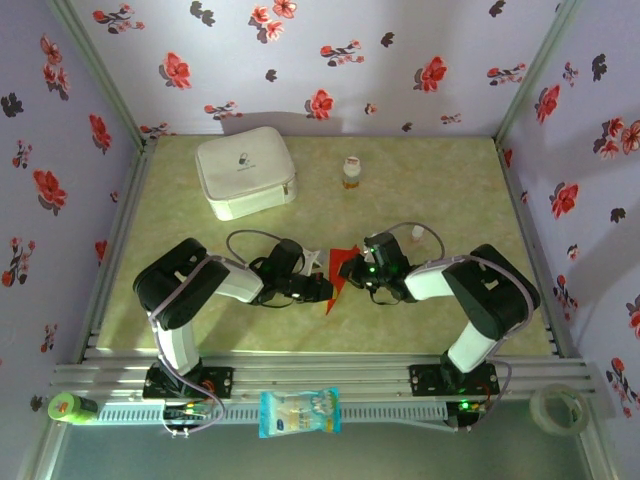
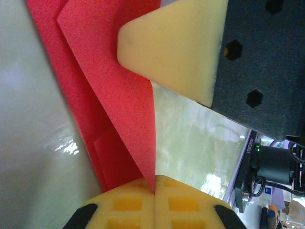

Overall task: Fold a paper plane with a square sheet of paper (pick it up from the middle)
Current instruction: Perform the fifth fold on the wing at the bottom-center of the table.

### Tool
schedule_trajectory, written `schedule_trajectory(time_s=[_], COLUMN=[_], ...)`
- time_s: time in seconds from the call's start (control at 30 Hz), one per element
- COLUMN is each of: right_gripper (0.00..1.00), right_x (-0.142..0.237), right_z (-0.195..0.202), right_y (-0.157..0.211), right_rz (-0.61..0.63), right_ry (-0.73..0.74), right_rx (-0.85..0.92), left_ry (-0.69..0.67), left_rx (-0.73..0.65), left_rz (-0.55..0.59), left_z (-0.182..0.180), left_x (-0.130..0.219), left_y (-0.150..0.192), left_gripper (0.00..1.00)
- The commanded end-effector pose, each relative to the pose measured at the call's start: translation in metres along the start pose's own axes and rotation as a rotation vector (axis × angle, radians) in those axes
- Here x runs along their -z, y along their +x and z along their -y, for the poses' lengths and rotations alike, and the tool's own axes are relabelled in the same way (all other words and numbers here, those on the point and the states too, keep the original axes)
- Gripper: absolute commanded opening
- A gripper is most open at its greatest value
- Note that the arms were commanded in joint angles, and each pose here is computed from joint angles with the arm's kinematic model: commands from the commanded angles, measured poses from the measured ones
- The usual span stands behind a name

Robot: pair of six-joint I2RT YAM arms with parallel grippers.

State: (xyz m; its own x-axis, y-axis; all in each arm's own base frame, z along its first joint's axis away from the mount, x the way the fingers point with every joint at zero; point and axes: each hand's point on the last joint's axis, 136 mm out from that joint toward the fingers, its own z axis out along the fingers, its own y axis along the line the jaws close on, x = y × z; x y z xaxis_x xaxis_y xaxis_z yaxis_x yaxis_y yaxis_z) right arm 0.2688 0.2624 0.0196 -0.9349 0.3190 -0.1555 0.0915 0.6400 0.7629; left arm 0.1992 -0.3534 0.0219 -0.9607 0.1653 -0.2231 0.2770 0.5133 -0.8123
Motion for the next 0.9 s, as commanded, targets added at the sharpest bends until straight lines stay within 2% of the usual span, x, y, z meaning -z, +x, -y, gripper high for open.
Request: schedule_trajectory(time_s=[0.0,0.1,0.27,0.57,0.7,0.87], right_gripper=[0.08,0.08,0.08,0.08,0.08,0.08], right_x=[-0.003,-0.005,-0.007,-0.008,-0.008,-0.009], right_z=[0.021,0.025,0.026,0.029,0.031,0.033], right_y=[-0.001,0.001,0.002,0.004,0.005,0.006], right_rz=[0.01,0.004,-0.003,-0.014,-0.017,-0.021], right_ry=[0.073,0.08,0.084,0.094,0.101,0.106], right_rx=[-0.036,-0.042,-0.05,-0.061,-0.063,-0.066], left_ry=[-0.084,-0.078,-0.066,-0.055,-0.048,-0.053], left_rx=[0.042,0.039,0.043,0.047,0.053,0.052], left_rz=[-0.062,-0.065,-0.068,-0.085,-0.101,-0.116], left_z=[-0.023,-0.019,-0.015,-0.014,-0.013,-0.013], left_x=[-0.003,0.001,0.006,0.01,0.01,0.012], left_y=[0.02,0.021,0.026,0.034,0.037,0.044], left_gripper=[0.1,0.13,0.14,0.0,0.12,0.13])
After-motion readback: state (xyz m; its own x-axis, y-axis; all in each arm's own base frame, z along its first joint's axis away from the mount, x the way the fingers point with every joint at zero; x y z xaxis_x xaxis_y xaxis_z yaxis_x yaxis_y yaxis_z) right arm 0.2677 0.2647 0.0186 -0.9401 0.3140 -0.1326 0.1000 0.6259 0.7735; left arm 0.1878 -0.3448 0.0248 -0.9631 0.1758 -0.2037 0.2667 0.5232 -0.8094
